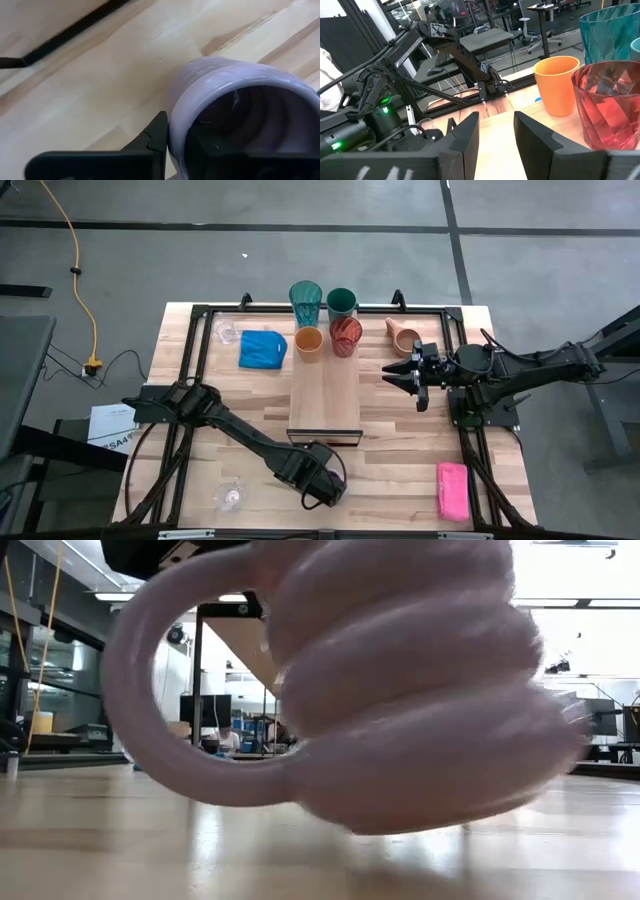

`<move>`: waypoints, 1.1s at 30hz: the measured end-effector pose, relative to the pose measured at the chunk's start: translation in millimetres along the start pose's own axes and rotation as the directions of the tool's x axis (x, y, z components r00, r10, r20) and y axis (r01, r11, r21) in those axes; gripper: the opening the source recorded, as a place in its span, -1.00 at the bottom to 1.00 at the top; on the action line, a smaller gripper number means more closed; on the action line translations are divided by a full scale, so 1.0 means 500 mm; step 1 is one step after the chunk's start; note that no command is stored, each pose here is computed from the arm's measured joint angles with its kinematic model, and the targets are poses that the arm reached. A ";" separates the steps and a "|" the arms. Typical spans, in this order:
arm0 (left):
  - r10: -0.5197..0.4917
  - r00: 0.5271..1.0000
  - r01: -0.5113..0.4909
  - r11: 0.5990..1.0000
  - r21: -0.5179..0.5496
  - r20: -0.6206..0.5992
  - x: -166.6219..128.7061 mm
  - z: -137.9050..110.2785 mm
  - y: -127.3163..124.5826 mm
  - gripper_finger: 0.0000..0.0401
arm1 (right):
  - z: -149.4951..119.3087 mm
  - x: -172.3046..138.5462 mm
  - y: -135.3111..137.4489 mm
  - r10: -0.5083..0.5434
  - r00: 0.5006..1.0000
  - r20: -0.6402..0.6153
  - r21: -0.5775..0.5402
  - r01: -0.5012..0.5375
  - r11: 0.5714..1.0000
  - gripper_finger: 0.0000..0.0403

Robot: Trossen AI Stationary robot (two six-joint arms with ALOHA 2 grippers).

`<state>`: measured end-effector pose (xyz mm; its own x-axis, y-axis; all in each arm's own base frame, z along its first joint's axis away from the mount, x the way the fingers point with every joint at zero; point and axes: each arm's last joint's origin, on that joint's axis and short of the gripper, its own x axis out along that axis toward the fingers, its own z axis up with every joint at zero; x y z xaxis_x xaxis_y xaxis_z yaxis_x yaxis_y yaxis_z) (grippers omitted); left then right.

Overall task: Stack small to large cups/mugs on shelf
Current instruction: Put the purple mug on the shelf

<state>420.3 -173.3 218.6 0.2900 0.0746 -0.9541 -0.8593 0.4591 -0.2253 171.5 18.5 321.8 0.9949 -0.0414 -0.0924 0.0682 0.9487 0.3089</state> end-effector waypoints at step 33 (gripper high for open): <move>-0.090 0.995 0.083 0.990 0.116 0.052 -0.053 0.017 -0.019 -0.38 | 0.000 0.000 0.000 0.001 1.000 0.000 0.008 -0.001 1.000 -0.43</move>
<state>424.2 -172.0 247.6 0.3872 0.0787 -0.9186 -0.7777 0.5631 -0.2796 171.4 18.5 321.8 0.9949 -0.0408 -0.0924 0.0681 0.9463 0.3161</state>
